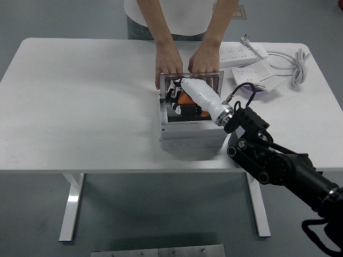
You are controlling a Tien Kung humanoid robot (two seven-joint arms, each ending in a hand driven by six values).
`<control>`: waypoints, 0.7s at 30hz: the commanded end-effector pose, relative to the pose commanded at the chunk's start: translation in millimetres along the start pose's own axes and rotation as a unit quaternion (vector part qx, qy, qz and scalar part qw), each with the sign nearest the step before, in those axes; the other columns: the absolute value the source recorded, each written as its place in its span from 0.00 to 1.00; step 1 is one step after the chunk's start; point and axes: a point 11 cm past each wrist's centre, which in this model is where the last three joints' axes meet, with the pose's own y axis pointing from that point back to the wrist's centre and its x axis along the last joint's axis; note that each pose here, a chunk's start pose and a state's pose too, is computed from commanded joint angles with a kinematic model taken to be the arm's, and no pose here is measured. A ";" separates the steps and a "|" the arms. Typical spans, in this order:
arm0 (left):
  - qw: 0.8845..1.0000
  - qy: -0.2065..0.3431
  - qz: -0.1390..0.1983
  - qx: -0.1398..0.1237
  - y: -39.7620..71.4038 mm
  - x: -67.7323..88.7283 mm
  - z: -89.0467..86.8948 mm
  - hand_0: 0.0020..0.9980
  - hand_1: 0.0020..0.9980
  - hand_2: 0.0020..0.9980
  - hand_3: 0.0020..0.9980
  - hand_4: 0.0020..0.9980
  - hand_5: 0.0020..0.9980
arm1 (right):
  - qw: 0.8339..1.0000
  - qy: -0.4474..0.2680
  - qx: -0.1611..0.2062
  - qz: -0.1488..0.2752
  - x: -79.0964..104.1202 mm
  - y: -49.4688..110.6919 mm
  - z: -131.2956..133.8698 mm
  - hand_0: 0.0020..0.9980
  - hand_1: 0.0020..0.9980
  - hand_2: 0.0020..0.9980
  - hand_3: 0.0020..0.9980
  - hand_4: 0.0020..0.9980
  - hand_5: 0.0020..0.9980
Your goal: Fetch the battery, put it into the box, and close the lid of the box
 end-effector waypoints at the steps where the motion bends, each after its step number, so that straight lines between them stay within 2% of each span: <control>1: 1.000 0.000 0.000 0.000 0.0 -0.1 0.0 0.63 0.70 0.57 0.54 0.50 0.00 | 1.000 -0.001 0.000 0.000 -0.1 0.1 0.2 0.18 0.24 0.26 0.30 0.10 0.00; 11: 1.000 -0.001 0.000 -0.004 0.6 1.0 3.5 0.63 0.70 0.57 0.54 0.50 0.00 | 1.000 -0.011 0.002 0.001 0.4 0.6 1.1 0.19 0.24 0.27 0.30 0.10 0.00; 12: 1.000 -0.002 0.000 -0.004 0.7 1.1 3.9 0.63 0.70 0.57 0.54 0.50 0.00 | 1.000 -0.012 0.002 0.001 0.4 0.6 1.2 0.22 0.26 0.29 0.31 0.15 0.00; 17: 1.000 -0.001 0.001 -0.005 1.0 1.5 5.3 0.63 0.70 0.57 0.54 0.50 0.00 | 1.000 -0.015 0.004 0.001 0.3 0.7 1.2 0.22 0.26 0.29 0.31 0.15 0.00; 18: 1.000 -0.001 0.001 -0.005 1.0 1.6 5.5 0.63 0.70 0.57 0.54 0.50 0.00 | 1.000 -0.016 0.004 0.001 0.2 0.8 1.3 0.27 0.33 0.38 0.39 0.38 0.00; 21: 1.000 -0.001 0.001 -0.005 1.1 2.0 5.7 0.63 0.70 0.57 0.54 0.50 0.00 | 1.000 -0.019 0.004 0.002 -0.3 1.3 1.7 0.27 0.33 0.38 0.39 0.38 0.00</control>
